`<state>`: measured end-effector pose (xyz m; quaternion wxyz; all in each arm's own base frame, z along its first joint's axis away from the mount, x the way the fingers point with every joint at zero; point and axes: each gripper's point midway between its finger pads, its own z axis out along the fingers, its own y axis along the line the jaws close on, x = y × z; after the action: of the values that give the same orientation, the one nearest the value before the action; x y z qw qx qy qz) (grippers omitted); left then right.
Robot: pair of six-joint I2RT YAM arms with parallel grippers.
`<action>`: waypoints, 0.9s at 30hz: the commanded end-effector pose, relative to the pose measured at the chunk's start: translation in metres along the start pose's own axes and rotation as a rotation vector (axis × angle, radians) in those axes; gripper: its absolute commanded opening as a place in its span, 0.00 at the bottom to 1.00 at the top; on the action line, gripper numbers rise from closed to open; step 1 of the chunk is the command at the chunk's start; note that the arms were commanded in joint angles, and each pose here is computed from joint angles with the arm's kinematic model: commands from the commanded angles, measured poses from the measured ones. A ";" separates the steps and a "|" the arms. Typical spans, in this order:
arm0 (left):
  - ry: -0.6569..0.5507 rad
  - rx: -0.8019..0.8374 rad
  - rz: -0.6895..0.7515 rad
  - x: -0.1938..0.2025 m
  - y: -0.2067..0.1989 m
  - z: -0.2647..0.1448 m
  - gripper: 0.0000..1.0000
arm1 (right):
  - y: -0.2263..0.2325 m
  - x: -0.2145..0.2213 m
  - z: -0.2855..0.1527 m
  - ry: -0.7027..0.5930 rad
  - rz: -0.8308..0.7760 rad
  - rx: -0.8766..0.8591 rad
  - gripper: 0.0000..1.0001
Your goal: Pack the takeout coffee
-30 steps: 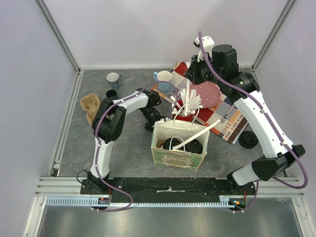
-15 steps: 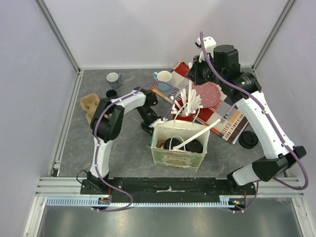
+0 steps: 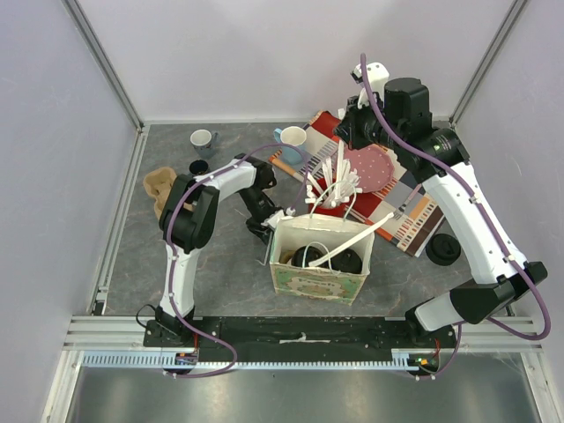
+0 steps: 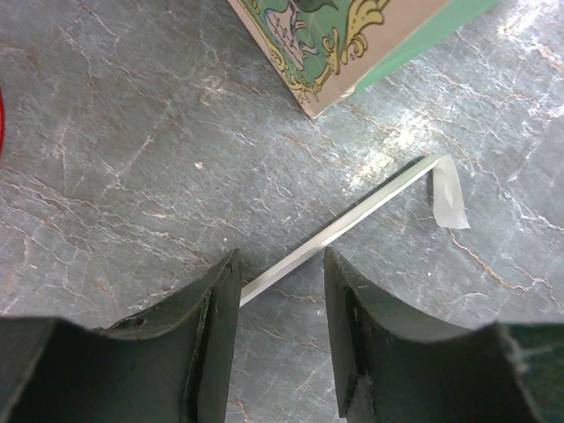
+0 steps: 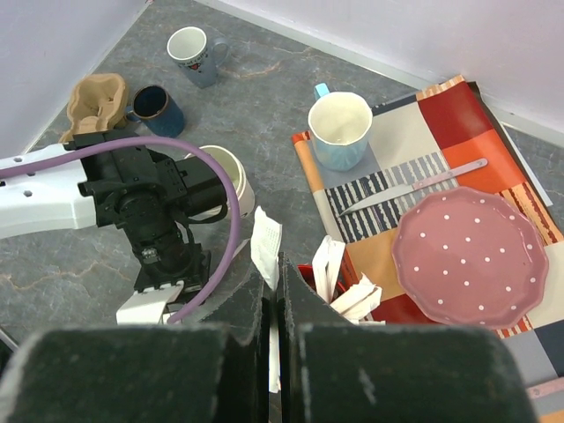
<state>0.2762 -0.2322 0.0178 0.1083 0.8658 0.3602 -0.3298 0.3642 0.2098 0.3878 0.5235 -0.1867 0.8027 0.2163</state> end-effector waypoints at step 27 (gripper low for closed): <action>0.071 -0.131 0.585 -0.022 0.016 -0.020 0.57 | 0.005 -0.020 -0.013 -0.107 -0.026 -0.036 0.00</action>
<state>0.2586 -0.2202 0.0398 0.1359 0.8662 0.3602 -0.3186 0.3649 0.2107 0.3900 0.5334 -0.1924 0.7927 0.2235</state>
